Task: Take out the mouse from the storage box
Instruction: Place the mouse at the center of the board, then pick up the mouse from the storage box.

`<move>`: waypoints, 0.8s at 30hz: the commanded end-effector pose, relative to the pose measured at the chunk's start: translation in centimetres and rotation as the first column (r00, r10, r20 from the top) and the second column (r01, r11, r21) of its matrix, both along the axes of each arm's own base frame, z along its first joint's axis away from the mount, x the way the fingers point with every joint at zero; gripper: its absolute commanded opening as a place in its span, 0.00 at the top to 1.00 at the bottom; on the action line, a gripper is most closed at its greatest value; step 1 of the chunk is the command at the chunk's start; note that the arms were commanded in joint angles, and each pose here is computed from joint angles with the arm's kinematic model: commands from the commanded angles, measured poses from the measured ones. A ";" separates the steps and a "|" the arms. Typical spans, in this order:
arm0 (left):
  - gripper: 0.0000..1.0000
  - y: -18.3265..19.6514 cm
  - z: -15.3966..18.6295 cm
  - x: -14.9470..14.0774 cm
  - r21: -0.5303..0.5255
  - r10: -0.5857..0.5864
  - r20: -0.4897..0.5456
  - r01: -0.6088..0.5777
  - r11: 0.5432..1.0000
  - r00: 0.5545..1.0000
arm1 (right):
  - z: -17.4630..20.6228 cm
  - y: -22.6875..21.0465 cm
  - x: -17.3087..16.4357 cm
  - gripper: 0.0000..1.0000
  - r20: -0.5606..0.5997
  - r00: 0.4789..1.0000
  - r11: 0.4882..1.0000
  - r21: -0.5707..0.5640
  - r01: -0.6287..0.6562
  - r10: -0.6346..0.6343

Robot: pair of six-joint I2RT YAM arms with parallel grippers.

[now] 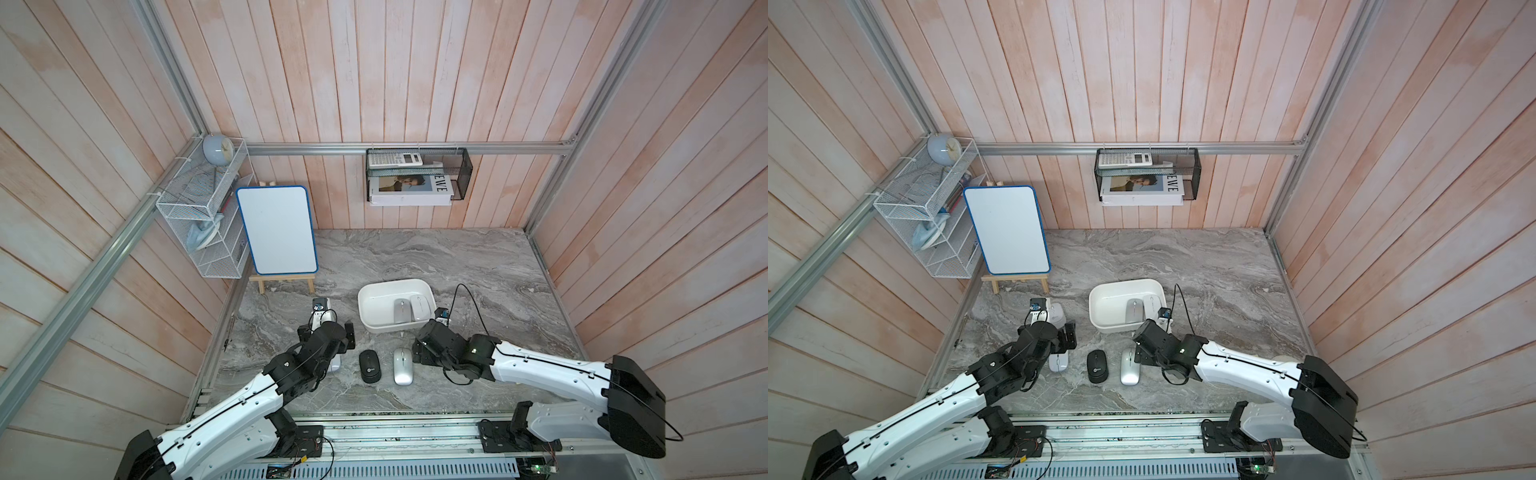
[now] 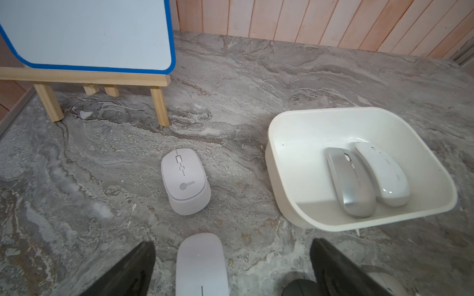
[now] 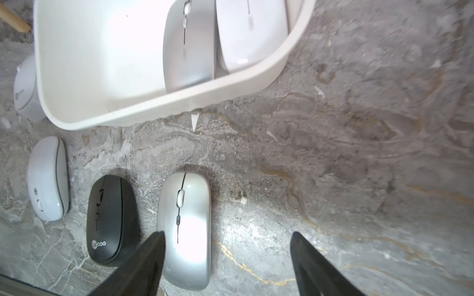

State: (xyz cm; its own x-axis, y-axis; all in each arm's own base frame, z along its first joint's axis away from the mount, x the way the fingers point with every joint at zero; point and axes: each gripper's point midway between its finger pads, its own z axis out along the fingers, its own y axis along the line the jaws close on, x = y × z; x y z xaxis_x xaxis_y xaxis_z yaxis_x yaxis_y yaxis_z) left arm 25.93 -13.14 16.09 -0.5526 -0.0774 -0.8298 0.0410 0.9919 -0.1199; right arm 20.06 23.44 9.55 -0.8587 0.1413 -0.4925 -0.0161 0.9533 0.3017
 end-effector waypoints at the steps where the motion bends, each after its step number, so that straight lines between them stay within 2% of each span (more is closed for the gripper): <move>1: 0.00 -2.9 1.8 0.2 -0.082 -0.091 -0.038 0.087 0.993 0.995 | 1.3 -2.5 1.2 0.20 0.110 0.993 0.995 -0.088 0.042 -0.033; 3: 0.00 -4.7 2.3 0.5 -0.095 -0.149 -0.080 0.141 0.985 0.986 | 2.2 -3.1 1.6 0.20 0.160 0.986 0.995 -0.086 0.059 -0.045; 6: 0.00 -6.6 3.0 1.5 -0.083 -0.175 -0.137 0.165 0.983 0.975 | 3.8 -4.6 2.1 0.19 0.228 0.970 0.990 -0.089 0.110 -0.088; 12: 0.00 -10.4 2.1 4.0 -0.058 -0.178 -0.278 0.169 0.984 0.944 | 5.8 -6.1 2.7 0.18 0.325 0.930 0.984 0.000 0.180 -0.170; 16: 0.00 -12.4 0.5 5.6 -0.031 -0.153 -0.369 0.153 0.988 0.917 | 6.1 -7.1 3.2 0.17 0.346 0.915 0.976 0.010 0.216 -0.207; 24: 0.01 -15.4 -3.8 8.1 0.048 -0.119 -0.500 0.165 0.985 0.858 | 6.1 -7.3 4.3 0.17 0.326 0.922 0.974 -0.008 0.225 -0.210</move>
State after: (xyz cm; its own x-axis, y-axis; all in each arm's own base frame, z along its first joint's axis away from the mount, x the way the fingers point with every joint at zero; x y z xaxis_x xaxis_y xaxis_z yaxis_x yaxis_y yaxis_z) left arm 34.37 -28.23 13.07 -0.8603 0.0745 -0.5043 0.1438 0.9846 -0.0999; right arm 23.75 16.42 15.18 -0.6148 0.2876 -0.7343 0.0982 0.9518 0.2906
